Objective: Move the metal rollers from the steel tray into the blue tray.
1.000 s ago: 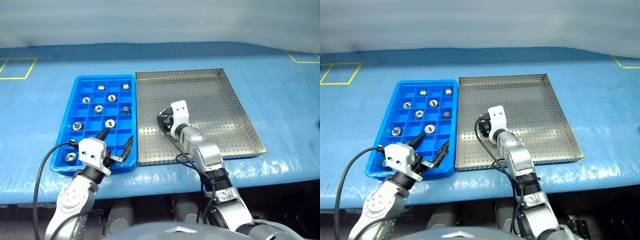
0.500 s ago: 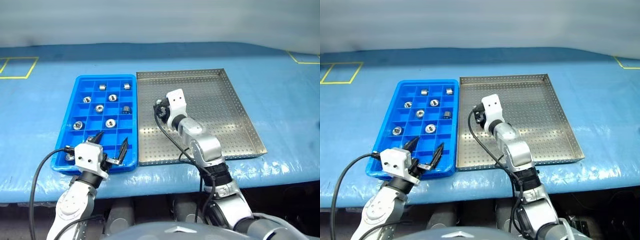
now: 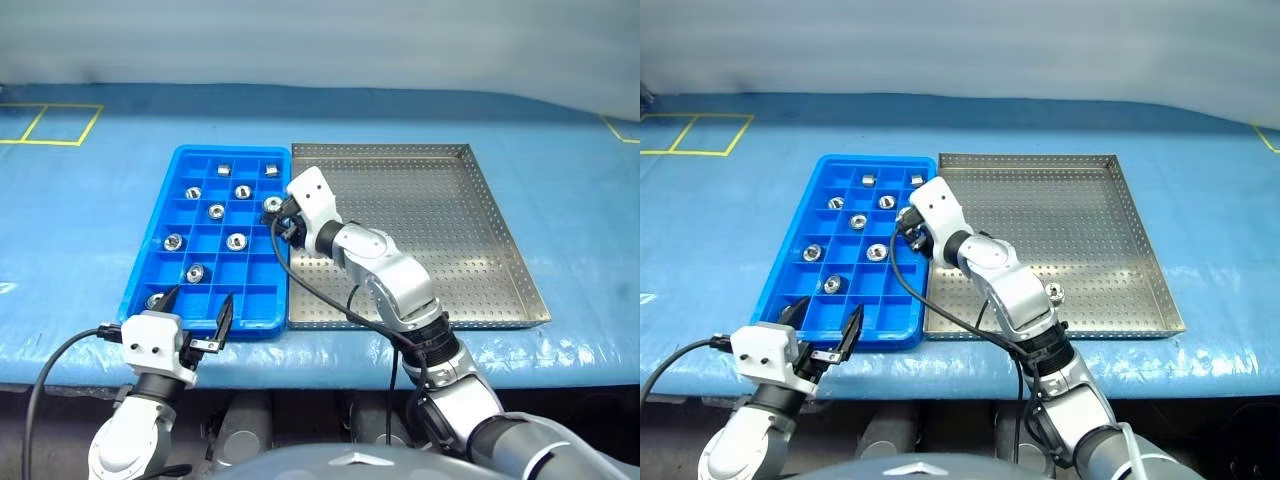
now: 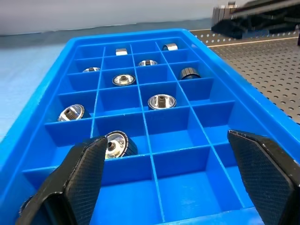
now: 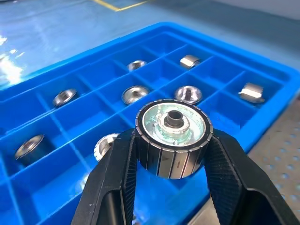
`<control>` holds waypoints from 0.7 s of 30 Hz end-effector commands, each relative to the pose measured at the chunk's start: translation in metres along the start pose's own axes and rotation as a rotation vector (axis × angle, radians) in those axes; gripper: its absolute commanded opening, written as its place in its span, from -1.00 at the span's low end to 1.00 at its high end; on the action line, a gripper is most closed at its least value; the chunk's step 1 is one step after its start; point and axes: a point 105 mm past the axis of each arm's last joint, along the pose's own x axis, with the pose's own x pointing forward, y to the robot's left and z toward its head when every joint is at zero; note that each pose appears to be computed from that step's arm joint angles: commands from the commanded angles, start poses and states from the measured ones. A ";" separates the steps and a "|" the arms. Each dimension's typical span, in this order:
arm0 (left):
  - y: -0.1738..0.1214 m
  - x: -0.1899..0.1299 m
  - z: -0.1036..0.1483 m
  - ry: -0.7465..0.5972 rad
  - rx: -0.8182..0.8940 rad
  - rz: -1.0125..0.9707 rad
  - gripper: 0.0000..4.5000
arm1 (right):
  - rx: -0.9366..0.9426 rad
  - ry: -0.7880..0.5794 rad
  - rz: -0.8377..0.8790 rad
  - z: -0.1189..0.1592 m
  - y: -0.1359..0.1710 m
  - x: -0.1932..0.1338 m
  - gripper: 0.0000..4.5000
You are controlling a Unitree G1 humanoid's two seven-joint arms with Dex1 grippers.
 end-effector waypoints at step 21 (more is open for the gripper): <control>-0.008 -0.007 0.011 -0.044 -0.028 0.006 1.00 | -0.082 0.219 0.190 -0.034 0.030 -0.005 -0.24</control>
